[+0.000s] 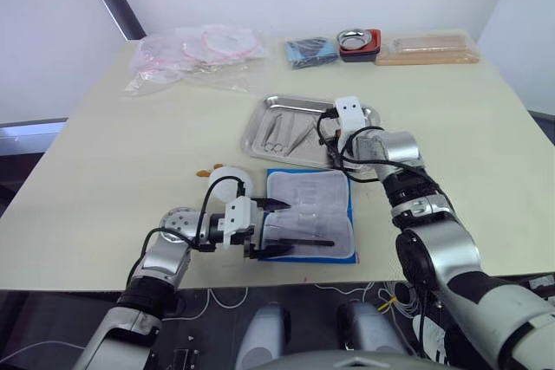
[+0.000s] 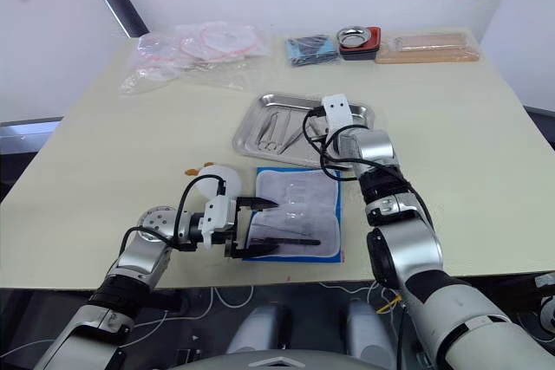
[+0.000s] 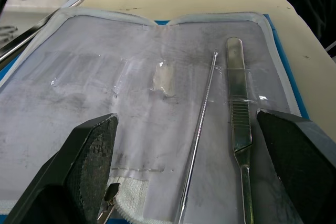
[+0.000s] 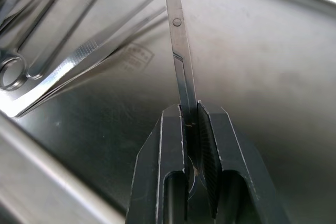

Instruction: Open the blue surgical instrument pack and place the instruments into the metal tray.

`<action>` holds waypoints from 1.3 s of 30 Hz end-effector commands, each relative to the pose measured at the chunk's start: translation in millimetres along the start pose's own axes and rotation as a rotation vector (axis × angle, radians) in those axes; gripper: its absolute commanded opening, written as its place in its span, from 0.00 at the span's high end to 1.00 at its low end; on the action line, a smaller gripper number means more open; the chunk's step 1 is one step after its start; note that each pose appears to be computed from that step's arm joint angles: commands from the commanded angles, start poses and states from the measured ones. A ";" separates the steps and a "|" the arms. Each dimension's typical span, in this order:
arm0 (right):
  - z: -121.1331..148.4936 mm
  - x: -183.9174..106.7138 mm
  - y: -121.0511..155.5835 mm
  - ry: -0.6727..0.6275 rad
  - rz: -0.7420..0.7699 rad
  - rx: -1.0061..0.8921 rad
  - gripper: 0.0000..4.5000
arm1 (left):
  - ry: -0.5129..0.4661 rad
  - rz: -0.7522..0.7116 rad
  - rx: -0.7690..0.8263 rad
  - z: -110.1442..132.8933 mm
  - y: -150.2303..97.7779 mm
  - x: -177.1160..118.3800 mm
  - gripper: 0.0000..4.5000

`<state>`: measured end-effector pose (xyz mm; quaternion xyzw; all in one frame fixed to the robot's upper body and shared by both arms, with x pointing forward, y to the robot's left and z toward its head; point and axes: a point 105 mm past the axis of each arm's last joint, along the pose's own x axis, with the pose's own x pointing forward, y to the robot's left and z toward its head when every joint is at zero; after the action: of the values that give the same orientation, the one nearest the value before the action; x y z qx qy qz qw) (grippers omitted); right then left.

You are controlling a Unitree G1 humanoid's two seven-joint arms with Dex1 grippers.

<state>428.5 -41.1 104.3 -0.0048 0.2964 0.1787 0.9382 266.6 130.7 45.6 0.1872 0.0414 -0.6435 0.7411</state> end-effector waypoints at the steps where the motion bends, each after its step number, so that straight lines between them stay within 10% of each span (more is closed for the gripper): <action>1: 18.9 -2.5 10.1 -0.038 0.034 0.045 0.98 | 0.192 -0.087 -0.150 -52.3 -37.4 7.2 0.00; 7: 17.7 0.4 25.5 -0.011 0.103 0.088 0.98 | 0.192 -0.087 -0.152 -52.6 -38.6 7.0 0.00; 18: 36.6 -5.3 27.2 -0.138 0.131 0.085 0.02 | 0.196 -0.086 -0.152 -53.7 -39.1 6.3 0.00; 39: -1.1 -90.0 -4.0 -0.494 0.453 -0.336 0.02 | 0.197 -0.097 -0.153 -53.0 -39.2 3.8 0.00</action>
<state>371.7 -80.2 131.5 -0.0365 0.0710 0.3880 0.9182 265.7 131.3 45.6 0.1892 0.0410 -0.6424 0.7415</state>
